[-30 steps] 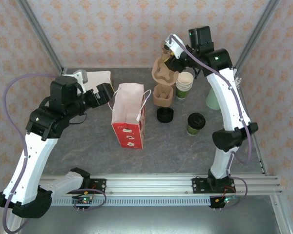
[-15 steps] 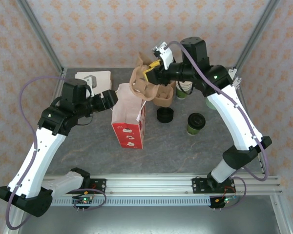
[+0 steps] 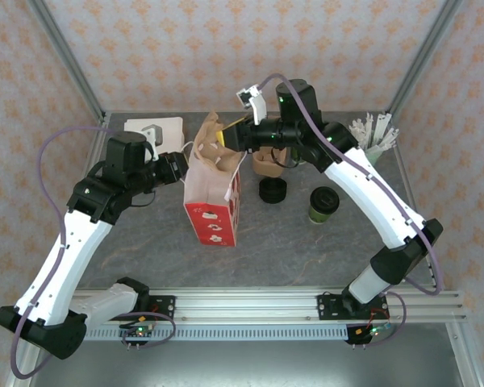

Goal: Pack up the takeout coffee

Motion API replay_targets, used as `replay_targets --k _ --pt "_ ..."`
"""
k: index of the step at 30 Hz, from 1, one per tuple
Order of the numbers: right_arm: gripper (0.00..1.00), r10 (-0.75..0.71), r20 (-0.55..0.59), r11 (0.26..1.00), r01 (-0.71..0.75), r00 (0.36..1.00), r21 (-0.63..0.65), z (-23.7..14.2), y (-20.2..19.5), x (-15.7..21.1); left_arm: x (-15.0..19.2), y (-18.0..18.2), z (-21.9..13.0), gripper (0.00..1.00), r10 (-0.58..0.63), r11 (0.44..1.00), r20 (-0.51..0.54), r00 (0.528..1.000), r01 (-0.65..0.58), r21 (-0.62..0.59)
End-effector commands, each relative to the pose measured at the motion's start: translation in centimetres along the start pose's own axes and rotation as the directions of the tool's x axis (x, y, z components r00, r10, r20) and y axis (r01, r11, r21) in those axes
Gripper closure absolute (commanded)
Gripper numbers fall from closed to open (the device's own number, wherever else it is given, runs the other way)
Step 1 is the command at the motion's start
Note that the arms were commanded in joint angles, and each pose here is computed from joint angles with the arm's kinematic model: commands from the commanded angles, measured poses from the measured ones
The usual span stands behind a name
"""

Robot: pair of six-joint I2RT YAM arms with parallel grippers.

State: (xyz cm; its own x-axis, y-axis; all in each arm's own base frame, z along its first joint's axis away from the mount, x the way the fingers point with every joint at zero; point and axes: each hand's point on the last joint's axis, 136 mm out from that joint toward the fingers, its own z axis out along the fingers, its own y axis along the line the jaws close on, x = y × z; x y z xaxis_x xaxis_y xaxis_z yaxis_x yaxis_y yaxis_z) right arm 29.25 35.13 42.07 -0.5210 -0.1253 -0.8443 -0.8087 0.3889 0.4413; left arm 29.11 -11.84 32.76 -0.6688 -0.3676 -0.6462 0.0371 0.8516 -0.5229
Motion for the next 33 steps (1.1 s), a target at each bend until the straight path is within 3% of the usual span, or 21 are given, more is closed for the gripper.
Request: replay_targets --k 1,15,27,33 --pt "0.68 0.026 0.066 0.997 -0.021 0.997 -0.076 -0.7 2.3 -1.6 -1.0 -0.9 -0.4 0.72 0.004 0.999 0.045 0.999 -0.006 0.047" --pt "0.68 0.148 -0.029 0.986 -0.150 0.989 -0.069 3.1 -0.3 1.4 -0.4 -0.3 -0.2 0.84 -0.048 0.998 0.046 0.998 0.046 0.039" --pt "0.68 0.103 -0.246 0.994 -0.093 0.964 0.053 4.4 -3.6 7.0 0.0 0.5 -0.4 0.86 -0.051 0.999 0.051 0.997 0.050 0.008" --pt "0.68 0.049 -0.301 0.995 -0.020 0.953 0.097 4.4 -4.9 8.0 0.0 0.6 -0.5 0.86 -0.043 0.999 0.049 0.998 0.043 0.004"
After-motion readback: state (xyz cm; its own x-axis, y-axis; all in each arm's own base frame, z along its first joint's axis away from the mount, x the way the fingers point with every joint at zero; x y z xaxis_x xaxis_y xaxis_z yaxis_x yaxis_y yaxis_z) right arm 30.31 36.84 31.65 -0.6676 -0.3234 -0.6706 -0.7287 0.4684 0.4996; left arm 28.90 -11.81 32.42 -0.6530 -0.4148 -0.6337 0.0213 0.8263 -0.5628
